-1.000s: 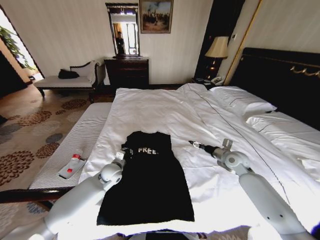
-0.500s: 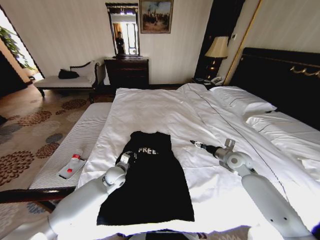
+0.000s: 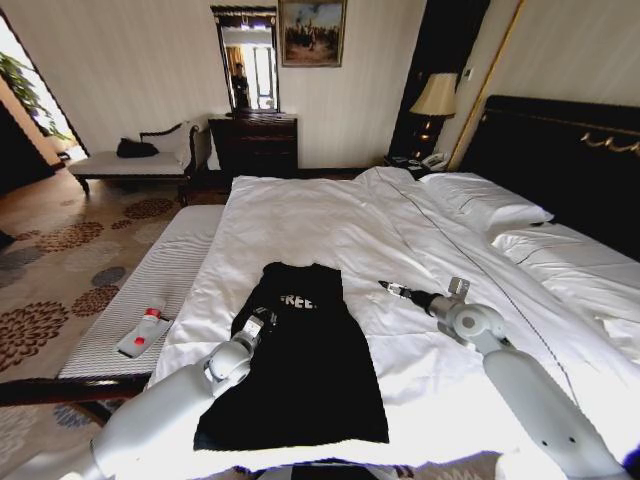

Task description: Fold the clothes on the bed.

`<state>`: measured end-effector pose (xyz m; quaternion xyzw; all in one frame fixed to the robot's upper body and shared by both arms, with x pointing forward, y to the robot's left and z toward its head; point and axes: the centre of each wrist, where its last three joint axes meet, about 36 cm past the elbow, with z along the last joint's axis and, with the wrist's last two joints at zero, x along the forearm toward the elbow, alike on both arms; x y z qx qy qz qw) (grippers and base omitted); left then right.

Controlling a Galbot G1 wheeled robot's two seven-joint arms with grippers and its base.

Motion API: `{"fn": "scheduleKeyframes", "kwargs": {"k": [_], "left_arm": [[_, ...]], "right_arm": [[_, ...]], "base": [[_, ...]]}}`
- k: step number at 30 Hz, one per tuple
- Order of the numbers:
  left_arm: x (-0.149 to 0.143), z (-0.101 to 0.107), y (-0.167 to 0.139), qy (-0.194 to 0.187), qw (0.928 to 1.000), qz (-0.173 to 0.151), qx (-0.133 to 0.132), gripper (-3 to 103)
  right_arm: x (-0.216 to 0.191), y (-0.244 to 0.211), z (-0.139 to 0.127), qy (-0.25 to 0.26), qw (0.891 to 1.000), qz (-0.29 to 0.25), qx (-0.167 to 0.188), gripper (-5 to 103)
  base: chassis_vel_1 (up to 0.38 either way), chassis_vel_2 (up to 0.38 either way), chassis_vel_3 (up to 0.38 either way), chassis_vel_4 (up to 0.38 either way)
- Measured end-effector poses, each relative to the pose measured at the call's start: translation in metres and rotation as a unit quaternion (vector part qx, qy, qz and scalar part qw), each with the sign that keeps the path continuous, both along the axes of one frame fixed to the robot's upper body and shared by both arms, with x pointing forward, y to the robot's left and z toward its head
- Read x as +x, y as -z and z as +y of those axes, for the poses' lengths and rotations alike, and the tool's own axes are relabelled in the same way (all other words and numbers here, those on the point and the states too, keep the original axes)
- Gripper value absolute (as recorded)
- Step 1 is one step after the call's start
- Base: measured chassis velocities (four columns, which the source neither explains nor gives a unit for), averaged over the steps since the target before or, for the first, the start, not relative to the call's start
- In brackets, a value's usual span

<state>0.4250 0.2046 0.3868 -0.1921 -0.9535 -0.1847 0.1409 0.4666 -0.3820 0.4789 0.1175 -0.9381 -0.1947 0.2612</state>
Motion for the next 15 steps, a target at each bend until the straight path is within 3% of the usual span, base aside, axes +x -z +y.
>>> {"fn": "scheduleKeyframes", "kwargs": {"k": [3, 5, 7, 9, 10, 13, 15], "left_arm": [[-0.003, 0.010, -0.012, 0.031, 0.9984, -0.034, -0.032, 41], [-0.003, 0.016, -0.018, 0.031, 0.9976, -0.045, -0.043, 46], [0.001, 0.029, -0.024, 0.003, 0.9969, -0.056, -0.055, 57], [0.013, 0.045, -0.025, -0.044, 0.9956, -0.063, -0.054, 63], [0.013, 0.045, -0.025, -0.044, 0.9956, -0.063, -0.054, 63], [0.035, 0.064, -0.015, -0.112, 0.9909, -0.054, -0.052, 80], [0.051, 0.068, -0.006, -0.143, 0.9870, -0.045, -0.056, 84]], "right_arm": [[-0.002, 0.001, 0.000, 0.000, 1.000, 0.001, -0.001, 100], [-0.002, 0.001, -0.001, 0.001, 1.000, 0.001, -0.001, 100], [-0.003, 0.001, -0.002, 0.002, 1.000, 0.001, -0.001, 100], [-0.004, 0.002, -0.002, 0.002, 1.000, 0.002, -0.002, 100], [-0.004, 0.002, -0.002, 0.002, 1.000, 0.002, -0.002, 100], [-0.007, 0.003, -0.002, 0.001, 1.000, 0.003, -0.004, 100], [-0.009, 0.003, -0.002, 0.001, 1.000, 0.004, -0.005, 100]], "base": [[0.000, 0.000, 0.000, 0.000], [0.000, 0.000, 0.000, 0.000], [0.000, 0.000, 0.000, 0.000], [0.000, 0.000, 0.000, 0.000], [0.000, 0.000, 0.000, 0.000], [0.000, 0.000, 0.000, 0.000], [0.000, 0.000, 0.000, 0.000]]}}
